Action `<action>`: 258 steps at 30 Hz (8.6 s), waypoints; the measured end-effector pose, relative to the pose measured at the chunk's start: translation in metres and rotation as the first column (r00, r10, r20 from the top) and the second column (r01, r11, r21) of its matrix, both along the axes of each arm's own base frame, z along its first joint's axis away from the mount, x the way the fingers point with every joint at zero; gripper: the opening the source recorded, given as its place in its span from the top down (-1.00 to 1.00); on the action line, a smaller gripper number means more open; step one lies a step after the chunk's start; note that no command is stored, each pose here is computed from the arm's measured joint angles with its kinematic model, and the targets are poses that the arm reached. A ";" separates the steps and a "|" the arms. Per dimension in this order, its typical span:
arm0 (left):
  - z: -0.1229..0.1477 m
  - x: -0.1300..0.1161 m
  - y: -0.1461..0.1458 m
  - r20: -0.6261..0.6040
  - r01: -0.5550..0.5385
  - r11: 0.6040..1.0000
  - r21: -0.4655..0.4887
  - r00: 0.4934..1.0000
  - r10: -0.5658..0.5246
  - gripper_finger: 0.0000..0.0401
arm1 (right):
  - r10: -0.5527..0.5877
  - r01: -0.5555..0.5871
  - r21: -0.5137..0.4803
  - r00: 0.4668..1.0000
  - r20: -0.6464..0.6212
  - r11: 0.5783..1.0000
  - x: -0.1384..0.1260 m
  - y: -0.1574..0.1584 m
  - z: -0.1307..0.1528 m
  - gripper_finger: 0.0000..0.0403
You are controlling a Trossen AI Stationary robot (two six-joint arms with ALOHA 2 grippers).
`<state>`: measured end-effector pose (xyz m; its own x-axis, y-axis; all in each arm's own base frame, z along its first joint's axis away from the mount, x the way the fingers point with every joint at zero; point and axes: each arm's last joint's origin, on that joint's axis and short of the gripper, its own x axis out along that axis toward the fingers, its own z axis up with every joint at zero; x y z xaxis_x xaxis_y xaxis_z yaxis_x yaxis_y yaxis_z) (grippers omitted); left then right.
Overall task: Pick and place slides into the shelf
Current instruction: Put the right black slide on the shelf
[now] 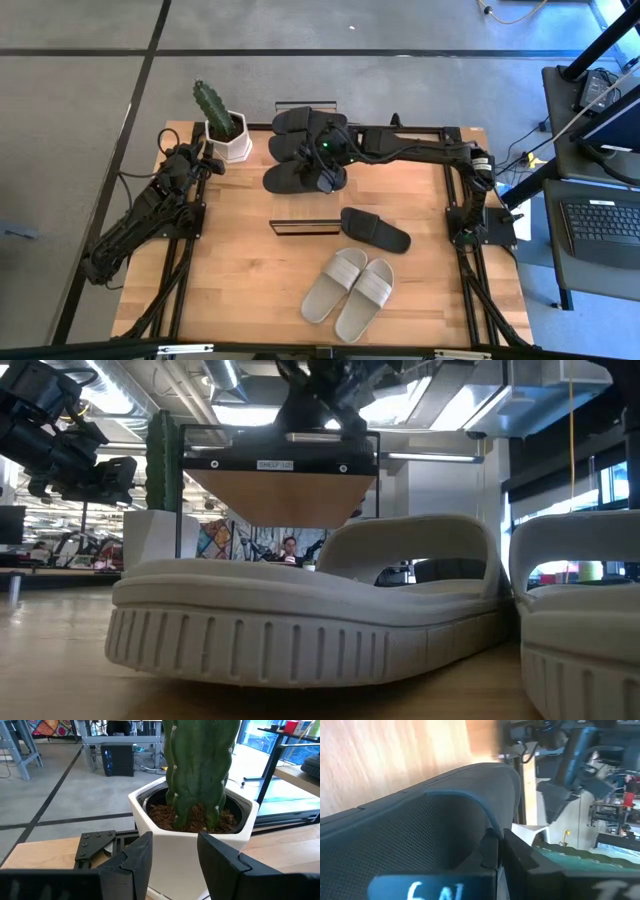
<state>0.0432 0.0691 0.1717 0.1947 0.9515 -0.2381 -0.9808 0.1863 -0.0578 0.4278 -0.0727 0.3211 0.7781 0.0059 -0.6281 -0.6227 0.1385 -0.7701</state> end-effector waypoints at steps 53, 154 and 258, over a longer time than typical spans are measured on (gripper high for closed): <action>0.001 0.000 0.000 -0.020 0.006 1.000 0.011 1.000 -0.006 0.26 | -0.118 0.125 0.111 0.991 -0.063 0.986 -0.003 -0.025 -0.012 0.66; 0.001 0.000 0.000 -0.020 0.006 1.000 0.012 1.000 -0.006 0.26 | -0.095 0.100 0.249 0.995 -0.032 0.963 0.000 -0.029 -0.012 0.66; 0.001 0.000 0.000 -0.033 0.010 1.000 0.020 0.999 -0.010 0.26 | -0.466 0.722 0.590 0.688 -0.556 0.361 -0.004 0.063 -0.027 0.06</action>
